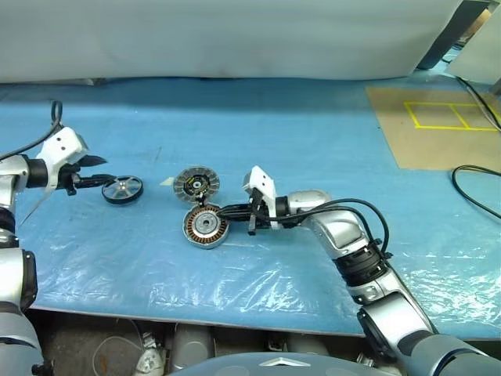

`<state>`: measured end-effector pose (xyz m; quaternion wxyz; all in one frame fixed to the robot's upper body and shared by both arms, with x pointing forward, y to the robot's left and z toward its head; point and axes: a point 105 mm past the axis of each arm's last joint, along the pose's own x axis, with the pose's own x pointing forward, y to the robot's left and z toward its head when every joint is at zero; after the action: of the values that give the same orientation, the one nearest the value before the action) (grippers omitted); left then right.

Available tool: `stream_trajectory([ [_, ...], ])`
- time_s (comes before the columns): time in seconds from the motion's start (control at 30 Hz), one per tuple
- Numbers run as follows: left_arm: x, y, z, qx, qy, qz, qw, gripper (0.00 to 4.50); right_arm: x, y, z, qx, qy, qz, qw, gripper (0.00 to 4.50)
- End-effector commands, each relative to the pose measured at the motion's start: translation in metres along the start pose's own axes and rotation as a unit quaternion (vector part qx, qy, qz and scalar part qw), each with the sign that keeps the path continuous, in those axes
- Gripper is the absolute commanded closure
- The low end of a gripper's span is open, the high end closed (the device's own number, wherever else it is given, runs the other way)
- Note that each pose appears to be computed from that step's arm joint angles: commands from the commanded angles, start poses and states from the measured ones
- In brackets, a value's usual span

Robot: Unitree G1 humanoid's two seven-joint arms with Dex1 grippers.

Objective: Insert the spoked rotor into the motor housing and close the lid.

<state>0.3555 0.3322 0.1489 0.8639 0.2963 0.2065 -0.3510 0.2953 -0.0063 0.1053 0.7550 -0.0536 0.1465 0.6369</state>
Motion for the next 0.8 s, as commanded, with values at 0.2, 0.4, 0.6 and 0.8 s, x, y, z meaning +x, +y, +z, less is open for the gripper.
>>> stream_trajectory([
  [0.2, 0.009, 0.004, -0.001, 0.024, 0.032, 0.011, 0.999, 1.94, -0.016, 0.004, 0.008, 0.011, -0.021, -0.022, 0.999, 4.5],
  [0.4, 0.017, -0.001, -0.008, 0.03, 0.047, 0.008, 0.998, 1.94, -0.014, 0.006, 0.008, 0.014, -0.022, -0.026, 0.999, 4.5],
  [0.6, 0.026, -0.009, -0.013, 0.038, 0.057, -0.007, 0.998, 1.94, -0.015, 0.003, 0.006, 0.014, -0.021, -0.034, 0.999, 4.5],
  [0.8, 0.03, -0.016, -0.02, 0.04, 0.068, -0.023, 0.997, 1.94, -0.015, 0.002, 0.007, 0.014, -0.025, -0.042, 0.999, 4.5],
])
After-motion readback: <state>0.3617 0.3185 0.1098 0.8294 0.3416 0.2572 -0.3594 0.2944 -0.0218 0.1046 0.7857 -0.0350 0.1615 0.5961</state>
